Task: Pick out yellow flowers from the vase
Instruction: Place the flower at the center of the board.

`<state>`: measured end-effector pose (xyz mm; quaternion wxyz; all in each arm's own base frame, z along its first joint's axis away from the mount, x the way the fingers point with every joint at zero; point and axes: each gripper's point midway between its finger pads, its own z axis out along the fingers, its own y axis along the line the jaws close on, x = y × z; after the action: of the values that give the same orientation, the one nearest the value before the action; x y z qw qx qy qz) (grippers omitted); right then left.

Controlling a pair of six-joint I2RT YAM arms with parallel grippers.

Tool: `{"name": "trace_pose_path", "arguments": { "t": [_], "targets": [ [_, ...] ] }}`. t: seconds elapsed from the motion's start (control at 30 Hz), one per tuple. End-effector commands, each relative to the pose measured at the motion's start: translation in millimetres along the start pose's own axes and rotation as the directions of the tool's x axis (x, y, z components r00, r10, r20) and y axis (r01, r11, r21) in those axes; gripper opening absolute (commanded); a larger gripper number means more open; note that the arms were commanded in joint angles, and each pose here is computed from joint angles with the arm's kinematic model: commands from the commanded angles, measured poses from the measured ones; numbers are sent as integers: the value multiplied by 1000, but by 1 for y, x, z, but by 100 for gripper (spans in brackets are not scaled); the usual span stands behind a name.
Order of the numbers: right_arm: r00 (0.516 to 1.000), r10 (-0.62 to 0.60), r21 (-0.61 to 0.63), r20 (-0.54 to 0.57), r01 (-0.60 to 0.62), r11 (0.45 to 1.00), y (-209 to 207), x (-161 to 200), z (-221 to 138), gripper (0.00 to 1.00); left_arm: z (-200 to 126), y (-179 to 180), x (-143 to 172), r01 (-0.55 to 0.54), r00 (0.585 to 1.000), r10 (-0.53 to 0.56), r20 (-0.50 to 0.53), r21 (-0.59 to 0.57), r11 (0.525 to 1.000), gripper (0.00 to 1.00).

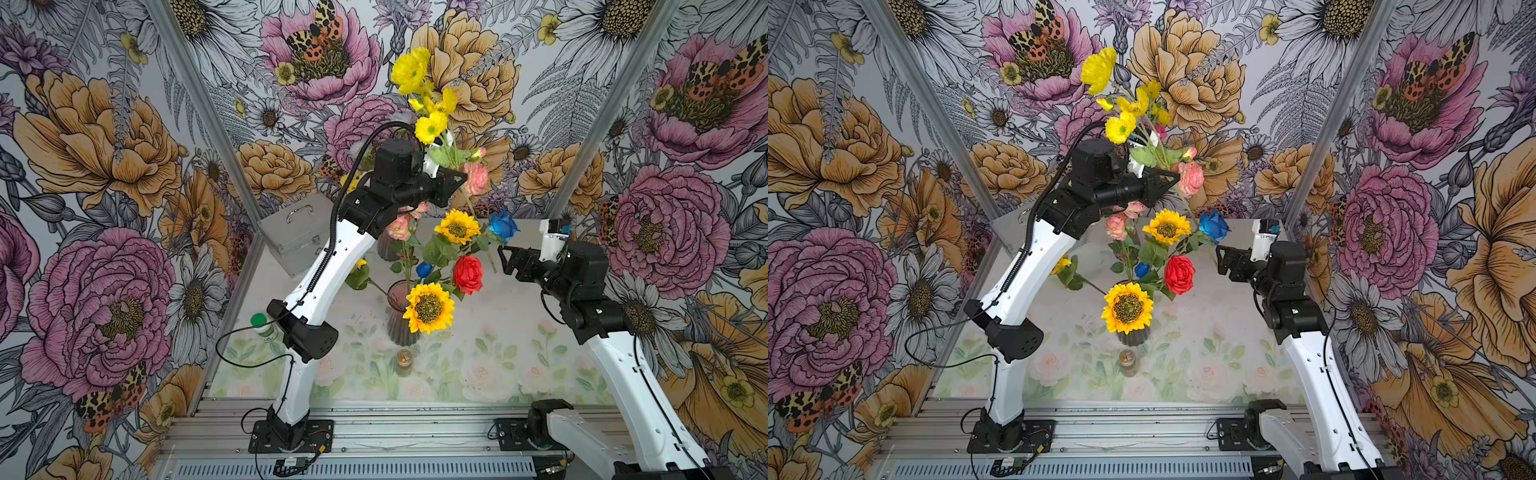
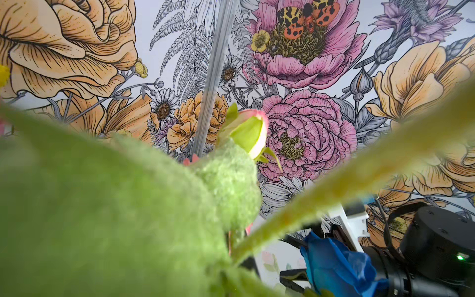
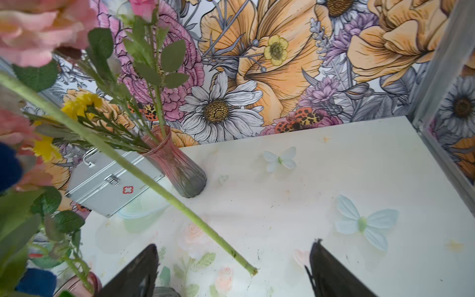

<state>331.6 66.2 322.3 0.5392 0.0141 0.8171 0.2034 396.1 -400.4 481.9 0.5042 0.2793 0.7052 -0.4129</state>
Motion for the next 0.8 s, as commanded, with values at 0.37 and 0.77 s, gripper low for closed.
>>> {"name": "trace_pose_path", "arguments": {
  "t": [0.37,0.77],
  "targets": [
    [995,-66,-200,-78,49,979,41,20,28,73,-31,-27,-22,-12,999,10,47,43,999,0],
    [996,-86,-208,-22,80,975,45,4,46,57,-35,-35,-21,7,999,-10,38,70,998,0]
  ]
}}
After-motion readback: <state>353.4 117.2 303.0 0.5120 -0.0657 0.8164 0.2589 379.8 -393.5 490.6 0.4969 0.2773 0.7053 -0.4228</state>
